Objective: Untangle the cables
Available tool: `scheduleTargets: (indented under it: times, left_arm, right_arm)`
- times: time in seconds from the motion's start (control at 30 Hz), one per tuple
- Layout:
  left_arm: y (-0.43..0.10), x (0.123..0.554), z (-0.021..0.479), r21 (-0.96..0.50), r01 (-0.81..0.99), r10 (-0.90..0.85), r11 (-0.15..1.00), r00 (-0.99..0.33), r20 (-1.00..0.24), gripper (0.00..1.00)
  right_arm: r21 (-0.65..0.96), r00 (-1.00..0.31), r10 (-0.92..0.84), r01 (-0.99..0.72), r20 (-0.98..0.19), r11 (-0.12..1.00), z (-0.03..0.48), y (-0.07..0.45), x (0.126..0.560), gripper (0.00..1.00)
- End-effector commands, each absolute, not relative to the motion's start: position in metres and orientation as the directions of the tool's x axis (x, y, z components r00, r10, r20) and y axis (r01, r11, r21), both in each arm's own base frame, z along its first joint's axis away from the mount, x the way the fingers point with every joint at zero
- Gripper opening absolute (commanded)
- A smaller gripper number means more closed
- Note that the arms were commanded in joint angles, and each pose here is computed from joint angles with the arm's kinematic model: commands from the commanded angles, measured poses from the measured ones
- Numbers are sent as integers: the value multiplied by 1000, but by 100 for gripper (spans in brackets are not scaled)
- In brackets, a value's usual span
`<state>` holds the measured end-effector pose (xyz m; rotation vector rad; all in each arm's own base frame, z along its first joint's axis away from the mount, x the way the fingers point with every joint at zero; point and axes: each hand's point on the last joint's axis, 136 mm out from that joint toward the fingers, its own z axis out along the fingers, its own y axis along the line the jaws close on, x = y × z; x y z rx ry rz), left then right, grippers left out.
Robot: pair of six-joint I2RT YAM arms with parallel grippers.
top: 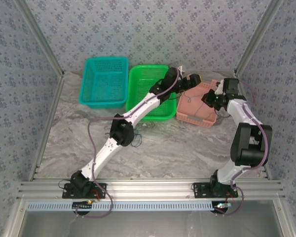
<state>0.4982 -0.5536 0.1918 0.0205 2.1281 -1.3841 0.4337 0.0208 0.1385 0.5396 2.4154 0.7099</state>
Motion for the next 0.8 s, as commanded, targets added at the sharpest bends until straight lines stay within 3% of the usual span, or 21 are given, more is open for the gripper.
scheduleTargets:
  times: [0.0,0.13,0.27,0.4,0.5,0.6,0.77]
  left_arm:
    - [-527,478,288,-701,429,-285,569,-697,-658,97]
    - [-497,474,322,-616,414,-283,670,-624,-728,96]
    - [-451,471,341,-509,319,-268,800,-569,-778,93]
    - [-413,464,347,-440,239,-241,866,-571,-785,91]
    - [-394,458,343,-440,213,-256,872,-568,-782,91]
    - [-351,446,326,-540,164,-373,826,-559,-741,89]
    - [-255,380,294,-535,29,-428,845,-562,-708,88]
  right_arm:
    - [548,-760,546,305,-352,779,128,11,434,0]
    - [544,-748,552,308,-369,781,131,9,433,3]
    - [503,-751,489,243,-444,829,152,20,417,31]
    - [435,-706,404,150,-582,888,202,33,394,46]
    - [393,-705,335,87,-625,915,221,55,370,50]
    - [378,-716,263,-1,-647,926,226,90,343,51]
    - [405,-738,107,-237,-666,883,212,181,285,50]
